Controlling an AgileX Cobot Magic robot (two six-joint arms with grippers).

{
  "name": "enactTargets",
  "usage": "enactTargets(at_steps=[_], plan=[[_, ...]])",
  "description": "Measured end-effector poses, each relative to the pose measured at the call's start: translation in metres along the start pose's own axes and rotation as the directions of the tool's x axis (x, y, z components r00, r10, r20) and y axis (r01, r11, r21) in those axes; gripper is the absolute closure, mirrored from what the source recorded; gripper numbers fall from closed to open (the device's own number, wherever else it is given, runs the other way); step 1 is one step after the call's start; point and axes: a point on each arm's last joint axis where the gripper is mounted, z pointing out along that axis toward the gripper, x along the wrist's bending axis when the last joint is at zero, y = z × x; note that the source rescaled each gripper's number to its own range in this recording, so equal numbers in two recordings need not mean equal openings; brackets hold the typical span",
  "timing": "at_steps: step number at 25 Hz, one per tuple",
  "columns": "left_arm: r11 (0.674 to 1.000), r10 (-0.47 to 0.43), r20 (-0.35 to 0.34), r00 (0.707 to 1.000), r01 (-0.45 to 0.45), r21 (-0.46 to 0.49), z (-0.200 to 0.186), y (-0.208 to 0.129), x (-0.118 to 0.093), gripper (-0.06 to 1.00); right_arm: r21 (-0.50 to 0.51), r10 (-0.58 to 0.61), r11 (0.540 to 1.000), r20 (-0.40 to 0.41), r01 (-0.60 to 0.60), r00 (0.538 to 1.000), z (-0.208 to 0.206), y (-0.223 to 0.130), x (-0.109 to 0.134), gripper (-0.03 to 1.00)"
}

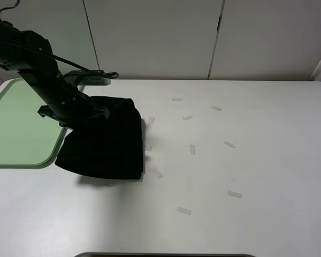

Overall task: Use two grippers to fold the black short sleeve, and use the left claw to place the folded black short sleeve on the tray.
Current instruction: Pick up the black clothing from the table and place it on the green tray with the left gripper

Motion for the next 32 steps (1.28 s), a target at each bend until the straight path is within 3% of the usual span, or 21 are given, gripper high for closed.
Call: enactTargets(at_steps=[7, 19, 32], plan=[[0.999, -0.033, -0.071, 0.997, 0.031, -0.022, -0.019, 0.003, 0.041, 0.74, 0.000, 0.000, 1.000, 0.000, 0.000, 1.000, 0.000, 0.000, 0.000, -0.03], [0.983, -0.178, -0.122, 0.977, 0.170, -0.067, -0.032, -0.002, 0.119, 0.75, 0.000, 0.000, 1.000, 0.000, 0.000, 1.000, 0.000, 0.000, 0.000, -0.03], [0.918, -0.365, -0.165, 0.916, 0.325, -0.228, -0.047, -0.011, 0.189, 0.75, 0.000, 0.000, 1.000, 0.000, 0.000, 1.000, 0.000, 0.000, 0.000, -0.03]])
